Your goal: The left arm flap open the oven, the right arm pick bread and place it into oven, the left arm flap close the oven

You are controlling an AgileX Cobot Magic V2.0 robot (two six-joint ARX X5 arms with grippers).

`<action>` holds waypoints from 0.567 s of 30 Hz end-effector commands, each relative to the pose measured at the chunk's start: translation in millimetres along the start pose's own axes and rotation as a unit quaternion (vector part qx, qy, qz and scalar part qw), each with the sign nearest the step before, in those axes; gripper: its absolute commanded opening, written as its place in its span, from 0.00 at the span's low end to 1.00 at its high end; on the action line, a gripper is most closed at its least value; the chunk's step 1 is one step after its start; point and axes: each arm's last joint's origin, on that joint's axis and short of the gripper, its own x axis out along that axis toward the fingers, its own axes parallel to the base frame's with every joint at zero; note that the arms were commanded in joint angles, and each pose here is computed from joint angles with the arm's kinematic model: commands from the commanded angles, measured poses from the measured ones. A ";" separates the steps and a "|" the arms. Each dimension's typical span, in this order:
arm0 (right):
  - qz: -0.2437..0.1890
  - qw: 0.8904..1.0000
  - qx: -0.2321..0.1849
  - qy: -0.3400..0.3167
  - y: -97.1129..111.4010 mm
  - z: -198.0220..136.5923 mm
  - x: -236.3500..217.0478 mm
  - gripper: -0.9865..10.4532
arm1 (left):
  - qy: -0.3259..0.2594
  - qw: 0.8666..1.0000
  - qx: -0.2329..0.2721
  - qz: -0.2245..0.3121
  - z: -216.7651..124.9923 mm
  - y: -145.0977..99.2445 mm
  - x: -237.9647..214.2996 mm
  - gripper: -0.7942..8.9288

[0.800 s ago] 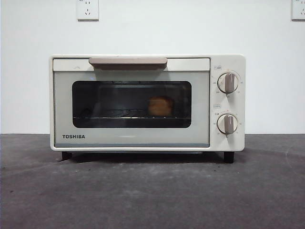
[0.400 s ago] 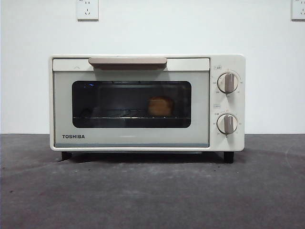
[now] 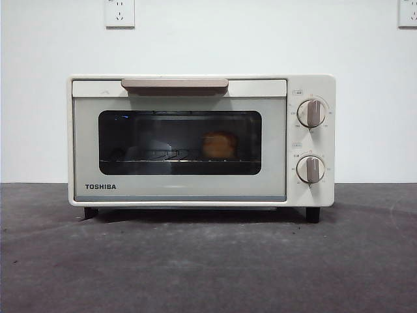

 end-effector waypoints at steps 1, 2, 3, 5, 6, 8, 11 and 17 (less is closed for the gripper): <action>0.007 1.000 -0.005 -0.010 1.6 4.3 -3.0 0.10 | 0.004 1.000 0.001 0.002 -5.6 0.5 2.0 0.09; 0.007 1.000 -0.005 -0.010 1.6 4.3 -3.0 0.10 | 0.004 1.000 0.001 0.002 -5.6 0.5 2.0 0.09; 0.007 1.000 -0.005 -0.010 1.6 4.3 -3.0 0.10 | 0.004 1.000 0.001 0.002 -5.6 0.5 2.0 0.09; 0.007 1.000 -0.005 -0.010 1.6 4.3 -3.0 0.10 | 0.004 1.000 0.001 0.002 -5.6 0.5 2.0 0.09; 0.007 1.000 -0.005 -0.010 1.6 4.3 -3.0 0.10 | 0.004 1.000 0.001 0.002 -5.6 0.5 2.0 0.09; 0.007 1.000 -0.005 -0.010 1.6 4.3 -3.0 0.10 | 0.004 1.000 0.001 0.002 -5.6 0.5 2.0 0.09; 0.007 1.000 -0.005 -0.010 1.6 4.3 -3.0 0.10 | 0.004 1.000 0.001 0.002 -5.6 0.5 2.0 0.09; 0.002 1.000 -0.004 -0.012 0.9 4.3 -2.9 0.10 | 0.004 1.000 0.001 0.002 -5.6 0.5 2.0 0.09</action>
